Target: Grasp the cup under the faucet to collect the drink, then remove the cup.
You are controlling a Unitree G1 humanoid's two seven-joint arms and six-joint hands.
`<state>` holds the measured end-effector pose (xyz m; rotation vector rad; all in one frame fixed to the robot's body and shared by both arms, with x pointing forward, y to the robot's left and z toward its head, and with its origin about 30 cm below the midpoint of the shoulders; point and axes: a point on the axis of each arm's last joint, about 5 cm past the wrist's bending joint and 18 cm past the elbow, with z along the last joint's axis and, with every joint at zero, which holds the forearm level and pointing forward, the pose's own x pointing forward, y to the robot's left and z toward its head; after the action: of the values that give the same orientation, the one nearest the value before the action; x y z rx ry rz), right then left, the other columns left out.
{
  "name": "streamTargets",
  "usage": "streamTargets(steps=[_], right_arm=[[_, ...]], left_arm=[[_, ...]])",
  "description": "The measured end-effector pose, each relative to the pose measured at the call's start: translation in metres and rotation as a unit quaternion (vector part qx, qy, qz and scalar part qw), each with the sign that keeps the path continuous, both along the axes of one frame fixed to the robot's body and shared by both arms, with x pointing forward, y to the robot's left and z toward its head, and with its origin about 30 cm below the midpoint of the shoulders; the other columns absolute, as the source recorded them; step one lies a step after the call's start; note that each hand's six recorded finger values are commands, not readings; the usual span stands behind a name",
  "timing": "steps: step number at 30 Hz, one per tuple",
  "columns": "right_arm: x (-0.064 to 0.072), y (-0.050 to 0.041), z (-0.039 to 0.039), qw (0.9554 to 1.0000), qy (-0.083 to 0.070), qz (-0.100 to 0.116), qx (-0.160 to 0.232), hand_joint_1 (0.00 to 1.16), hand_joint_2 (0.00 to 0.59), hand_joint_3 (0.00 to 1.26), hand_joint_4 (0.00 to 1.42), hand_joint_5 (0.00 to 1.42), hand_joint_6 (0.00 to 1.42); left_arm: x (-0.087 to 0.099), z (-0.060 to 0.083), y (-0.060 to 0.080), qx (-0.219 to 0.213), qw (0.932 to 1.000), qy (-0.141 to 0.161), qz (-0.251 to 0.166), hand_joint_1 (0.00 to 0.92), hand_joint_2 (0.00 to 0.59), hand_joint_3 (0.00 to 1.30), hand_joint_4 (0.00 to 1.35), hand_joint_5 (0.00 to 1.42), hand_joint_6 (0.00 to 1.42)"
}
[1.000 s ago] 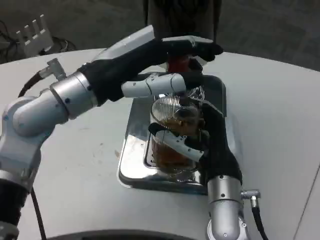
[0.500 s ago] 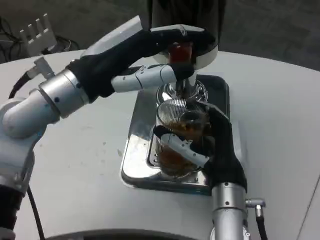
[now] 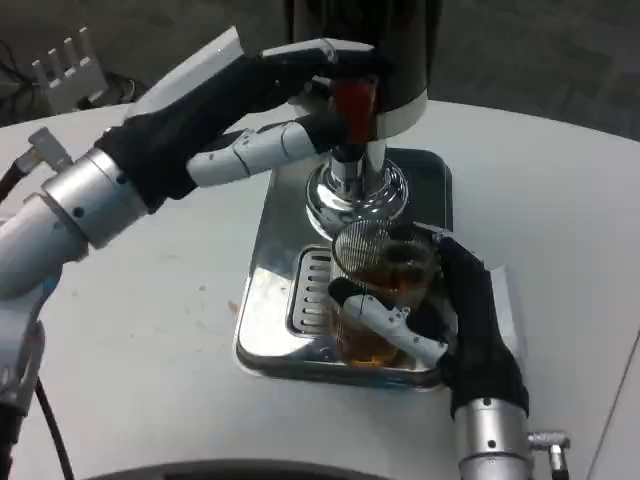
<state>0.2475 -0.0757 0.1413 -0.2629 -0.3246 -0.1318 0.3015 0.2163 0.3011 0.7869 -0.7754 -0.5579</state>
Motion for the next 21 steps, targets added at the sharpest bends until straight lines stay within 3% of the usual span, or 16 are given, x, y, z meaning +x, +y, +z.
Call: streamTargets(steps=[14,21], right_arm=[[-0.017,-0.0147,-0.0012,1.0000,0.009,0.000,-0.003,0.84,0.160,0.72,0.82,0.81,0.44],[-0.033,-0.0210,-0.0030,0.9999,0.015,0.002,0.000,0.84,0.157,0.74,0.84,0.84,0.46]], left_arm=[[-0.010,-0.010,0.018,-0.060,0.9975,0.003,0.036,0.000,0.094,0.28,0.26,0.37,0.39],[-0.021,-0.025,0.029,-0.093,0.9931,0.029,0.066,0.000,0.093,0.28,0.26,0.37,0.40]])
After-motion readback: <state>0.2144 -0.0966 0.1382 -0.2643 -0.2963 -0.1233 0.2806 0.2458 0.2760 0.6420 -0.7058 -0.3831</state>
